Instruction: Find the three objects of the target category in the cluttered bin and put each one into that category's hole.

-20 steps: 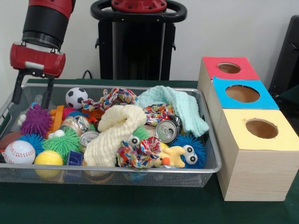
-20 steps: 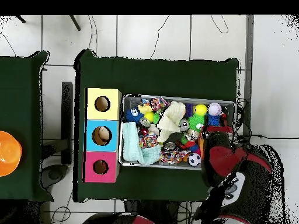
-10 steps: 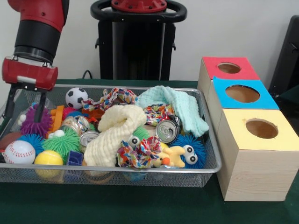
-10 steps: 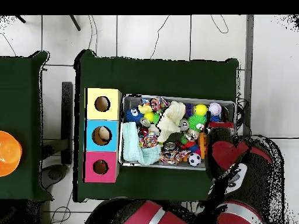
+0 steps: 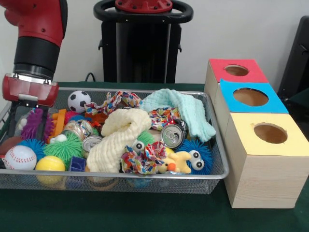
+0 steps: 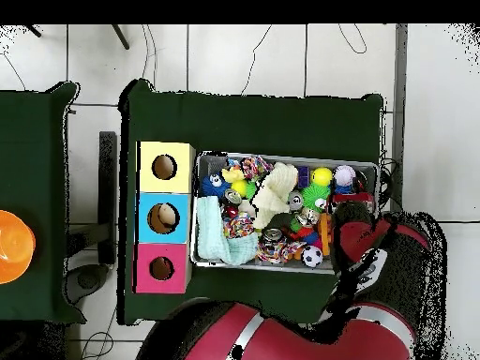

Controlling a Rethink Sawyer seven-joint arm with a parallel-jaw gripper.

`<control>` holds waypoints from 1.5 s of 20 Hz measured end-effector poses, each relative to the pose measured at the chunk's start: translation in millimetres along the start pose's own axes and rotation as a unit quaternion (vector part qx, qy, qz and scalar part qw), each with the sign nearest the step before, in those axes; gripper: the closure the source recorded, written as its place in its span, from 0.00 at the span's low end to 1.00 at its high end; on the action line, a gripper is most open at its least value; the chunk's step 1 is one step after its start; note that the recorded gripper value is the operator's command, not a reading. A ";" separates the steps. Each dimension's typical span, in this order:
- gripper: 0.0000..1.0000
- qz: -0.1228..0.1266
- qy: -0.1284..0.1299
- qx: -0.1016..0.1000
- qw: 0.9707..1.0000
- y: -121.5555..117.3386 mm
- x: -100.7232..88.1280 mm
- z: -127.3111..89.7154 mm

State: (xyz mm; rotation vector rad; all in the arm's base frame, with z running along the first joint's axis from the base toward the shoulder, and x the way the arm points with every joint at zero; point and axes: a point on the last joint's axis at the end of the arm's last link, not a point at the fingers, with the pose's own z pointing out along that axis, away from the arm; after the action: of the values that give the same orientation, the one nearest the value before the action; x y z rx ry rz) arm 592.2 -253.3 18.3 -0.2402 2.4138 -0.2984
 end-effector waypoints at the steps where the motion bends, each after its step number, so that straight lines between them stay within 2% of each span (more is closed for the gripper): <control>1: 0.00 -0.003 0.002 -0.002 1.000 0.8 2.6 2.3; 7: 0.00 -0.019 0.008 -0.010 1.000 3.4 11.4 15.5; 16: 0.00 -0.047 0.022 -0.024 0.998 4.3 25.5 23.0; 20: 0.00 -0.078 0.029 -0.032 0.996 -0.3 28.9 25.7; 22: 0.00 -0.098 0.035 -0.036 0.994 -3.4 31.4 27.4; 23: 0.00 -0.112 0.043 -0.038 0.992 -5.3 34.4 28.1; 24: 0.00 -0.117 0.046 -0.039 0.991 -5.9 35.8 28.1; 27: 0.00 -0.141 0.075 -0.040 0.986 -8.3 48.9 26.3; 30: 0.00 -0.149 0.092 -0.042 0.984 -8.5 55.3 24.9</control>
State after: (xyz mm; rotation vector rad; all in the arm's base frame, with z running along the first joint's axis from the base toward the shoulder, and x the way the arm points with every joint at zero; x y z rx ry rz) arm 567.9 -279.0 -31.7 -0.6398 2.5732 -0.3663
